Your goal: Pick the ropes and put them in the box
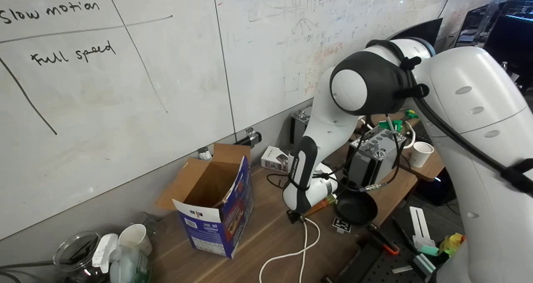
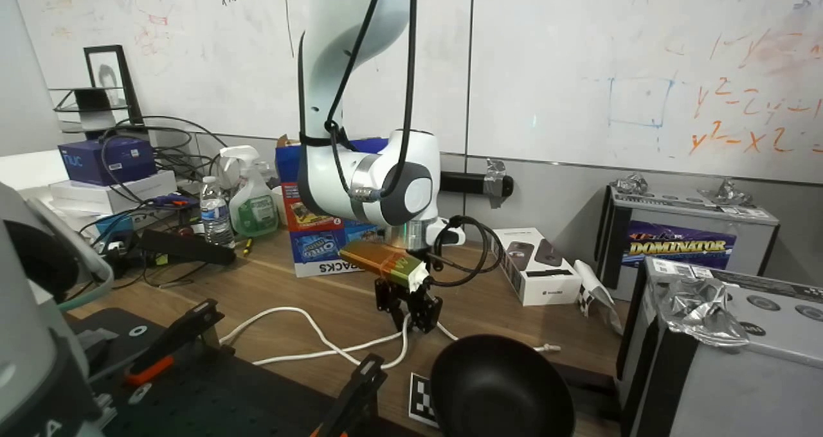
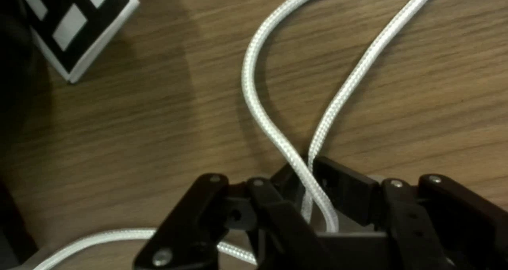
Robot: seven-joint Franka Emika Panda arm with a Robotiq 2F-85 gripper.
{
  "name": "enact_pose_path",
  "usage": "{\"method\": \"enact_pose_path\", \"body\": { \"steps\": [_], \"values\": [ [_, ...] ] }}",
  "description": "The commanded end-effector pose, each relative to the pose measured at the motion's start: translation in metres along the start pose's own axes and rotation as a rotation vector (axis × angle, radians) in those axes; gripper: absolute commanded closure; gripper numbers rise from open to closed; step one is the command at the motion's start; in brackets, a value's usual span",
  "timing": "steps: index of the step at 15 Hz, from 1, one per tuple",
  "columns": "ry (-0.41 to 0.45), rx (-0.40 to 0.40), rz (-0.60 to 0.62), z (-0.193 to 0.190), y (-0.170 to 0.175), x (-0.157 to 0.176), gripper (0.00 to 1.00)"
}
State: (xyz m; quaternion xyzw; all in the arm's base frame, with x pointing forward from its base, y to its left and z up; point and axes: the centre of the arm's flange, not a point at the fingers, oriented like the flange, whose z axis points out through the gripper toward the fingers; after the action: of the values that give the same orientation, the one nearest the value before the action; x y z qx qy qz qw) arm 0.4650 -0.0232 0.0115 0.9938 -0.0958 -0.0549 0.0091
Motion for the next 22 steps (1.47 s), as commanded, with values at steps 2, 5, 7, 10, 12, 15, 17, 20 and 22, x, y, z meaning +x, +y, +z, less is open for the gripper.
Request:
{"method": "enact_pose_path", "body": {
  "steps": [2,5,7,10,12,15,17,20,22],
  "values": [
    [-0.017,-0.016,-0.009,-0.044,-0.005,0.012,0.93],
    [-0.007,-0.014,-0.031,-0.083,-0.015,0.022,0.93],
    [0.012,-0.015,-0.054,-0.127,-0.024,0.030,0.94],
    [0.024,-0.032,-0.094,-0.194,-0.039,0.031,0.94],
    [0.022,-0.045,-0.126,-0.239,-0.052,0.031,0.94],
    [0.034,-0.074,-0.150,-0.311,-0.071,0.030,0.94],
    [0.055,-0.092,-0.160,-0.360,-0.086,0.029,0.94],
    [0.087,-0.121,-0.176,-0.432,-0.116,0.030,0.94],
    [0.116,-0.130,-0.185,-0.479,-0.140,0.033,0.94]
  ]
}}
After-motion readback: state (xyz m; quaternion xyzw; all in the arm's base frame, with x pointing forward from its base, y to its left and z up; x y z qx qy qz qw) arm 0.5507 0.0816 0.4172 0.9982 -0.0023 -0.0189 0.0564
